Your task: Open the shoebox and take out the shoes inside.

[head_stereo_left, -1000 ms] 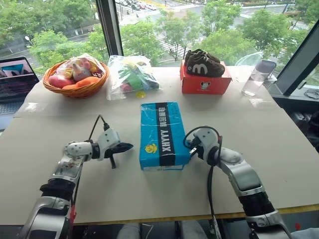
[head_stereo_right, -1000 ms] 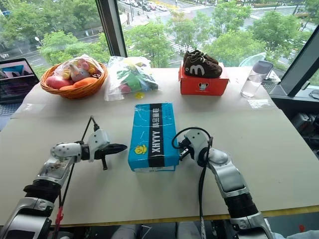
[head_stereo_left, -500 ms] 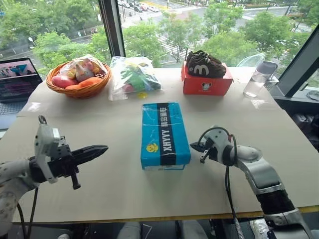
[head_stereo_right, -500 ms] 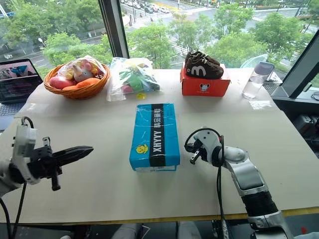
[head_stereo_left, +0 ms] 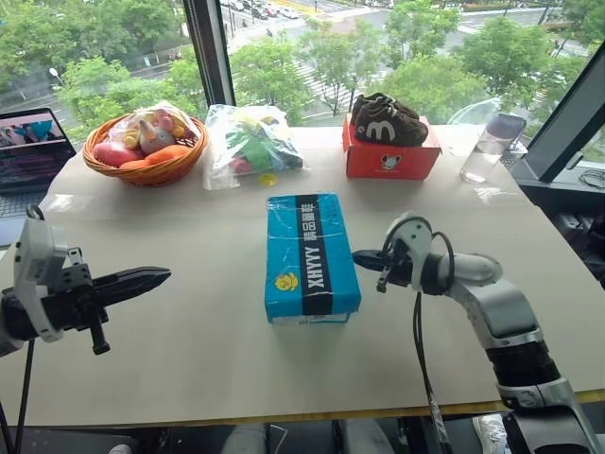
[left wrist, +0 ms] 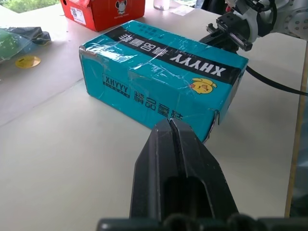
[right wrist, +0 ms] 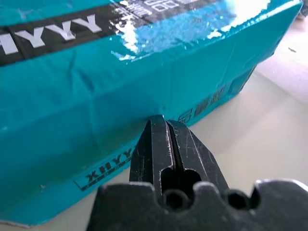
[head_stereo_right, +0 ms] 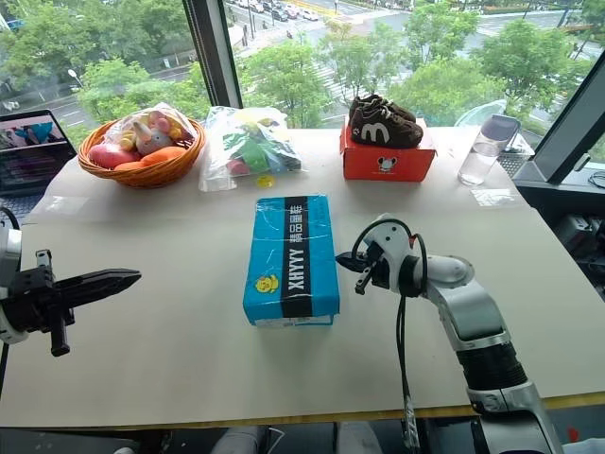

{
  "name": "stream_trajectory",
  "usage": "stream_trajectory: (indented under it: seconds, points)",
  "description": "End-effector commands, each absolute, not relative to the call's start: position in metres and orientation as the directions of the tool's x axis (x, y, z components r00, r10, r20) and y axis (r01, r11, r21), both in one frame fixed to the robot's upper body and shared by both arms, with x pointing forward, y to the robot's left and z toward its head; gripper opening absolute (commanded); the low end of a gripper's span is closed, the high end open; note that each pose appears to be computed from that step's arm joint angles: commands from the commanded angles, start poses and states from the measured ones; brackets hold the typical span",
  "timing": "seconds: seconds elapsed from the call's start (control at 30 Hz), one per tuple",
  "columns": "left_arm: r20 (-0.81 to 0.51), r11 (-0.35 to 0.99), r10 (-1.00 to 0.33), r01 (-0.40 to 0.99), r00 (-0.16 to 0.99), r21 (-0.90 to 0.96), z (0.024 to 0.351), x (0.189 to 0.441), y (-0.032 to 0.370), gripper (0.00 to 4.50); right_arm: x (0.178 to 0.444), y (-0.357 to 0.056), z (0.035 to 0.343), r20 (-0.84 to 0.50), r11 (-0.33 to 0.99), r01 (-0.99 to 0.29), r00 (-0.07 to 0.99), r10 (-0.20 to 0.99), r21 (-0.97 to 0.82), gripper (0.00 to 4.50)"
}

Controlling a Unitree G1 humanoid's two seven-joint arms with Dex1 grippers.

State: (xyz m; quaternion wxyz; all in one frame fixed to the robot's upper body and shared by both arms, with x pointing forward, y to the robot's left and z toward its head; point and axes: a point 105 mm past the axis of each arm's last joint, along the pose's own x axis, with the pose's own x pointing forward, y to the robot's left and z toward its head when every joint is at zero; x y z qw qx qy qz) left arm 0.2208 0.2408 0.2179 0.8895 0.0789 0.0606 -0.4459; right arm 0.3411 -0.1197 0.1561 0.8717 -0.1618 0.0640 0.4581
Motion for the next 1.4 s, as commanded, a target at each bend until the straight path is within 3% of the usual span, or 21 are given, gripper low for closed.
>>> stream_trajectory:
  seconds: [0.03, 0.33, 0.57, 0.73, 0.87, 1.07, 1.4]
  points:
    - [-0.172, 0.588, -0.78, 0.799, 0.602, 0.127, 0.22, 0.221, 0.241, 0.0, 0.334, -0.111, 0.191, -0.172, 0.49, -0.828, 0.543, 0.822, -0.271, 0.03]
    - [-0.157, 0.586, -0.783, 0.799, 0.602, 0.136, 0.221, 0.226, 0.241, 0.0, 0.331, -0.102, 0.216, -0.118, 0.459, -0.847, 0.502, 0.857, -0.268, 0.03]
    - [-0.147, 0.583, -0.788, 0.801, 0.598, 0.137, 0.22, 0.228, 0.24, 0.0, 0.355, -0.143, 0.179, -0.252, 0.542, -0.798, 0.599, 0.76, -0.263, 0.03]
    - [-0.141, 0.58, -0.791, 0.803, 0.596, 0.137, 0.221, 0.229, 0.24, 0.0, 0.365, -0.15, 0.152, -0.312, 0.538, -0.808, 0.589, 0.745, -0.241, 0.03]
    - [-0.145, 0.581, -0.789, 0.802, 0.597, 0.141, 0.22, 0.229, 0.241, 0.0, 0.361, -0.132, 0.143, -0.329, 0.47, -0.853, 0.522, 0.787, -0.227, 0.03]
    - [-0.145, 0.58, -0.79, 0.802, 0.596, 0.138, 0.218, 0.232, 0.239, 0.0, 0.352, -0.098, 0.164, -0.254, 0.391, -0.893, 0.441, 0.861, -0.224, 0.03]
    - [-0.152, 0.575, -0.793, 0.807, 0.591, 0.137, 0.215, 0.235, 0.236, 0.0, 0.352, -0.096, 0.189, -0.153, 0.414, -0.895, 0.438, 0.886, -0.166, 0.03]
